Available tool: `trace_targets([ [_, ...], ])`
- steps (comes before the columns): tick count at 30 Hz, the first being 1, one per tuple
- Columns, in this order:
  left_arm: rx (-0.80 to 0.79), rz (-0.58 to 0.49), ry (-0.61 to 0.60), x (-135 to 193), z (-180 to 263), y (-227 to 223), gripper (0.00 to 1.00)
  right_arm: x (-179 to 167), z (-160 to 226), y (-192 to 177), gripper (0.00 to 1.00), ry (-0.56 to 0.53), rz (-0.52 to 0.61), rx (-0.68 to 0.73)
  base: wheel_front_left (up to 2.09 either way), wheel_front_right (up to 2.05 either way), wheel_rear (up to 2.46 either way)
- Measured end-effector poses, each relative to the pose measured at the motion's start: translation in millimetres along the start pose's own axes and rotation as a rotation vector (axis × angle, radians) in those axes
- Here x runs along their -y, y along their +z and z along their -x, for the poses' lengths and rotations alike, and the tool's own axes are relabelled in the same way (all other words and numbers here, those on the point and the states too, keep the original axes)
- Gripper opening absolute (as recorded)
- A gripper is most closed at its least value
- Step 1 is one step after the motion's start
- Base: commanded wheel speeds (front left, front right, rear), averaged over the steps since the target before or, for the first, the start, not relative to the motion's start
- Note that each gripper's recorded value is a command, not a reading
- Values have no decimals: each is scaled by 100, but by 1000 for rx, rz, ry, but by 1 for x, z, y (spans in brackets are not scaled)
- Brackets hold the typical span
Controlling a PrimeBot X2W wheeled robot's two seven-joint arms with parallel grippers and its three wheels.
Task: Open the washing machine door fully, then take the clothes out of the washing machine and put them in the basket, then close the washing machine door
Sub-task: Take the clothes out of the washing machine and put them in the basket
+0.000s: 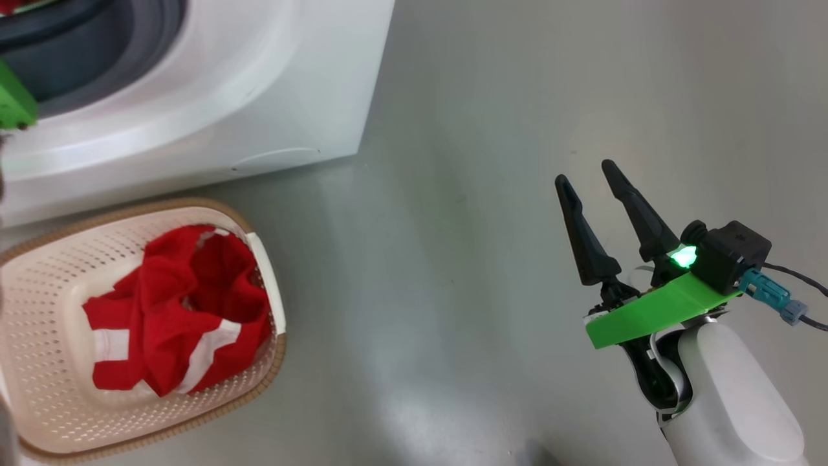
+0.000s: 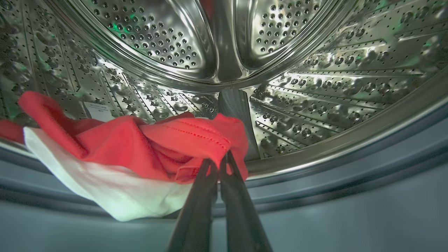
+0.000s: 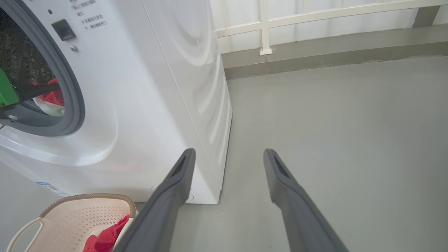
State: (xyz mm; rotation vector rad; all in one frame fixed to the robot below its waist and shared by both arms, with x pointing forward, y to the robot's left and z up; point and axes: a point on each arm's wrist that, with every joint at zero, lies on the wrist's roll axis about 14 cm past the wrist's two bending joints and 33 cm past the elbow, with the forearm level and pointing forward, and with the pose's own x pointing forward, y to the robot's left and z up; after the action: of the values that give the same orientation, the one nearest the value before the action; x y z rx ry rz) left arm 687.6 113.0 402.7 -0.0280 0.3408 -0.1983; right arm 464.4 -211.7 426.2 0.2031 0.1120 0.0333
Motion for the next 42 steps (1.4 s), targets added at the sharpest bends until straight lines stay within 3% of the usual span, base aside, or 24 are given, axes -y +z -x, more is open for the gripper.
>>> trace_targets([
  [11,118,114,-30,20,44,20,0,-6,15,19,100,11,-9,41,0,0,0],
  [17,283,203,-61,31,81,60,0,-10,28,29,100,24,-9,61,0,0,0],
  [33,534,218,-65,16,196,92,0,-27,46,41,100,74,-13,91,0,0,0],
  [42,596,248,-25,7,260,76,0,-32,49,47,100,90,-6,107,0,0,0],
])
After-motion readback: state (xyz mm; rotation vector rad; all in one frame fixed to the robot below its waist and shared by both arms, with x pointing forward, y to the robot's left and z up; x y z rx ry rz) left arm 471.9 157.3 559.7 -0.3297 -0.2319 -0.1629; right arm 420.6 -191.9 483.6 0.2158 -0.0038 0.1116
